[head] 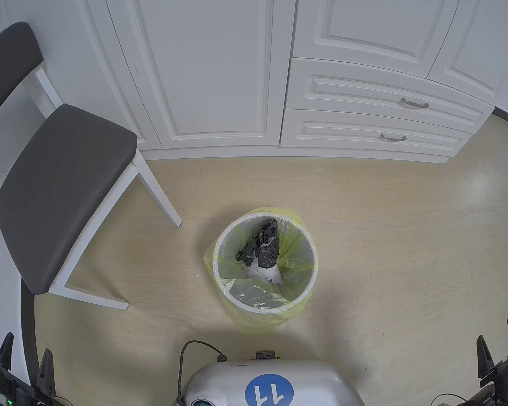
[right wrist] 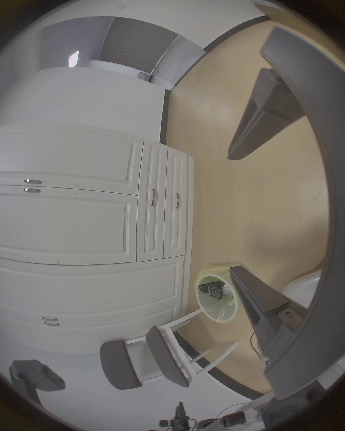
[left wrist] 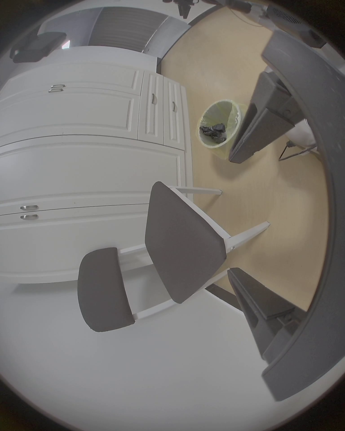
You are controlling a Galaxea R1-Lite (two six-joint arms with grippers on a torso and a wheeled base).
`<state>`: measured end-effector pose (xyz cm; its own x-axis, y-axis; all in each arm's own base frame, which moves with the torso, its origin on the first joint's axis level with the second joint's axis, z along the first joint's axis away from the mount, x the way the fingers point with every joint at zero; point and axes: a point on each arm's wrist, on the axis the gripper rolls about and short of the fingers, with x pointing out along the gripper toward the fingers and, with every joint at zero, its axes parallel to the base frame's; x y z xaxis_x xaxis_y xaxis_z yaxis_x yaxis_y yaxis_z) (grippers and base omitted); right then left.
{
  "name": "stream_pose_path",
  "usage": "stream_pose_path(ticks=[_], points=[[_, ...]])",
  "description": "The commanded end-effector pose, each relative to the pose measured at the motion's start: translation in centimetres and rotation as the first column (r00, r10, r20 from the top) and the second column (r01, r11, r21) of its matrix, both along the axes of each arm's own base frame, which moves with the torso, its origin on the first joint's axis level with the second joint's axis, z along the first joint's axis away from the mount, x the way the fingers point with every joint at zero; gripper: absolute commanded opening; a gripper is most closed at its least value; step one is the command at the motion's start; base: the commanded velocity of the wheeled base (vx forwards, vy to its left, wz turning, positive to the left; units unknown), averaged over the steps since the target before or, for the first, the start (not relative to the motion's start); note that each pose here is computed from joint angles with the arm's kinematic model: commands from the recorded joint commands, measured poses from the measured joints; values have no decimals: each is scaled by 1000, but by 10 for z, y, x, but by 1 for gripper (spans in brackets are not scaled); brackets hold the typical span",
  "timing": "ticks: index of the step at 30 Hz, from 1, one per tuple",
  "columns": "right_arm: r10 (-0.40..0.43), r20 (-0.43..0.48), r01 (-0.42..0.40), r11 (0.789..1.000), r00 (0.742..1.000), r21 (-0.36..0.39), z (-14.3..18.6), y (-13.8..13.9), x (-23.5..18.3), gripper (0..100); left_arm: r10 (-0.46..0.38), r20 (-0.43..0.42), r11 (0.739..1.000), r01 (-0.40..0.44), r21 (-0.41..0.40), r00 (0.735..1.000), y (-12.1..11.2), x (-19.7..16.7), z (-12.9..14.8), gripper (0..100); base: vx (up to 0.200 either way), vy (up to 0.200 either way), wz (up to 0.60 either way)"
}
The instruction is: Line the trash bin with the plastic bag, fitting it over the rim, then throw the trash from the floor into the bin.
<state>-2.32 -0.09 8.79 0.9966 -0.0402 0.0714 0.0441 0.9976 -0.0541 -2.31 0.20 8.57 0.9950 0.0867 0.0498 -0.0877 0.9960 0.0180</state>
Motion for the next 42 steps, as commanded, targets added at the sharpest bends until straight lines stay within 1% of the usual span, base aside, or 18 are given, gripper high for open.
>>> stream_pose_path(ticks=[1, 3, 6, 7, 8, 10, 16, 19, 21, 23, 25, 29, 36, 39, 40, 42], points=[[-1, -2, 1, 1000, 1000, 7, -5, 0, 0, 100, 5, -1, 1000, -5, 3, 1000, 0, 0, -5, 100, 0, 0, 0], [2, -3, -2, 1000, 1000, 20, -5, 0, 0, 100, 3, 0, 1000, -3, 13, 1000, 0, 0, -5, 100, 0, 0, 0], [2, -5, -2, 1000, 1000, 20, -5, 0, 0, 100, 3, 1, 1000, -3, 14, 1000, 0, 0, -5, 100, 0, 0, 0], [9, -9, -9, 1000, 1000, 18, -6, 0, 0, 100, 1, 1, 1000, -1, 28, 1000, 0, 0, -5, 100, 0, 0, 0], [26, -58, -24, 999, 998, 38, -11, 1, 0, 100, -5, 1, 999, 5, 45, 1000, 0, 0, -5, 100, 0, 0, 0], [35, -87, -32, 999, 996, 39, -13, 1, 0, 100, -25, 2, 998, 25, 59, 1000, -1, 0, -4, 100, 0, 0, 0], [34, -69, -31, 998, 997, 46, -12, 1, 0, 100, -91, 3, 994, 90, 69, 996, -2, 0, -4, 100, 0, 0, 0], [33, -69, -29, 998, 997, 54, -12, 1, 0, 100, -92, 4, 993, 92, 69, 996, -2, 0, -4, 100, 0, 0, 0], [33, -69, -29, 998, 997, 54, -12, 1, 0, 100, -78, 4, 994, 78, 73, 997, -2, 0, -4, 100, 0, 0, 0], [33, -69, -29, 998, 997, 54, -12, 1, 0, 100, -38, 3, 996, 37, 85, 999, -1, 0, -4, 100, 0, 0, 0], [33, -69, -29, 998, 997, 54, -12, 1, 0, 100, -8, 2, 997, 8, 71, 1000, 0, 0, -4, 100, 0, 0, 0], [32, -69, -28, 998, 997, 53, -12, 1, 0, 100, -3, 4, 998, 3, 68, 1000, 0, 0, -4, 100, 0, 0, 0], [30, -68, -27, 998, 997, 52, -12, 1, 0, 100, 47, 3, 997, -47, 62, 999, 1, 0, -4, 100, 0, 0, 0], [32, -68, -28, 998, 997, 52, -12, 1, 0, 100, 87, 2, 995, -87, 43, 996, 2, 0, -4, 100, 0, 0, 0], [33, -68, -30, 998, 997, 52, -12, 1, 0, 100, 97, 3, 995, -97, 17, 995, 2, 0, -4, 100, 0, 0, 0], [30, -71, -26, 999, 997, 46, -12, 1, 0, 100, 83, 0, 996, -83, -11, 997, 2, 0, -5, 100, 0, 0, 0]])
